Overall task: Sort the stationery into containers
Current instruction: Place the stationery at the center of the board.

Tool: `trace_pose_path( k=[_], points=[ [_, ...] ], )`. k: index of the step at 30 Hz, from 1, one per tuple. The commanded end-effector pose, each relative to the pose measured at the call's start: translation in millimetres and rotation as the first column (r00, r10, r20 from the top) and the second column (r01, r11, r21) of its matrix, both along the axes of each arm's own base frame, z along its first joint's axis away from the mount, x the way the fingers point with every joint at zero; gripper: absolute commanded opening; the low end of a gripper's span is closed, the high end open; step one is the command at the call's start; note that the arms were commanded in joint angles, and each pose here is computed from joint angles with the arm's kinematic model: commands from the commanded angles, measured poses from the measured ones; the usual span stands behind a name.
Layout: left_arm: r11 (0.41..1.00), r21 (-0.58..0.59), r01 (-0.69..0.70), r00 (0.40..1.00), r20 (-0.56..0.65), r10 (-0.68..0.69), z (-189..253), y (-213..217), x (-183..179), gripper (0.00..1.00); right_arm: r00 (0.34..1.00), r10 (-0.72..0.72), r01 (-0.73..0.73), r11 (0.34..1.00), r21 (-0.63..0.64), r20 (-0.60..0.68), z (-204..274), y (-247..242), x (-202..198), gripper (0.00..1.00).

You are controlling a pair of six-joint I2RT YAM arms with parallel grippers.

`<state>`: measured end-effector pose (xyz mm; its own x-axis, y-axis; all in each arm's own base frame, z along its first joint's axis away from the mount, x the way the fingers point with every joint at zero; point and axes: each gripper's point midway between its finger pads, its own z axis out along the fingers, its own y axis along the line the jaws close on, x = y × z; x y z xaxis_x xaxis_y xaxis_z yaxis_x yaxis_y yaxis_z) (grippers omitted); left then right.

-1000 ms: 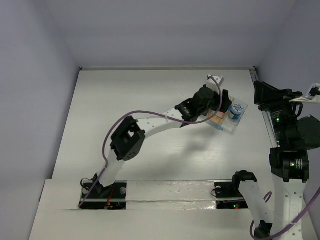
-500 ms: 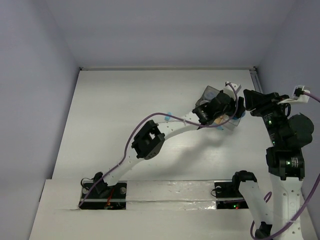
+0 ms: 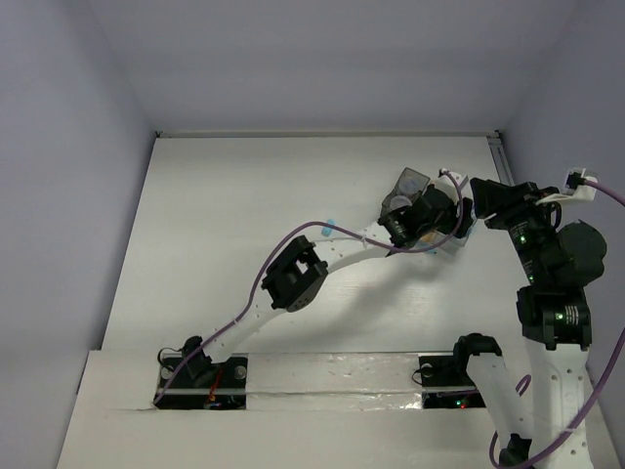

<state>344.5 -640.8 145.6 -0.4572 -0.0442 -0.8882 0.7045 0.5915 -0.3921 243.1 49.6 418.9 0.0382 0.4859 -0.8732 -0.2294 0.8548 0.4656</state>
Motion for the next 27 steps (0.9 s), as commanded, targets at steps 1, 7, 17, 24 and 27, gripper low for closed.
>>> trace_pose_path(
  k=[1,7,17,24,27],
  points=[
    [0.993,-0.120,0.009,0.996,0.084,0.001,59.1,-7.3,4.1,0.24,1.000,0.017,-0.017,1.000,-0.018,0.011,-1.3,3.1,-0.3,0.47],
    [0.992,-0.127,0.014,0.994,0.110,0.000,72.6,-3.8,3.1,0.57,1.000,0.007,-0.008,1.000,-0.019,-0.004,-7.1,1.4,3.3,0.50],
    [0.993,-0.097,0.067,0.948,0.315,-0.033,163.1,28.2,-15.6,0.90,1.000,0.002,-0.003,1.000,-0.022,-0.017,-11.9,0.3,7.4,0.50],
    [0.998,0.006,0.069,0.937,0.344,-0.067,117.1,89.4,-44.2,0.38,1.000,-0.004,0.004,1.000,-0.024,-0.022,-16.5,-0.9,10.0,0.49],
    [0.989,0.106,0.104,0.927,0.349,-0.135,71.2,111.0,-58.7,0.32,0.999,0.006,-0.007,1.000,-0.028,-0.035,-22.5,0.7,12.5,0.49]
  ],
)
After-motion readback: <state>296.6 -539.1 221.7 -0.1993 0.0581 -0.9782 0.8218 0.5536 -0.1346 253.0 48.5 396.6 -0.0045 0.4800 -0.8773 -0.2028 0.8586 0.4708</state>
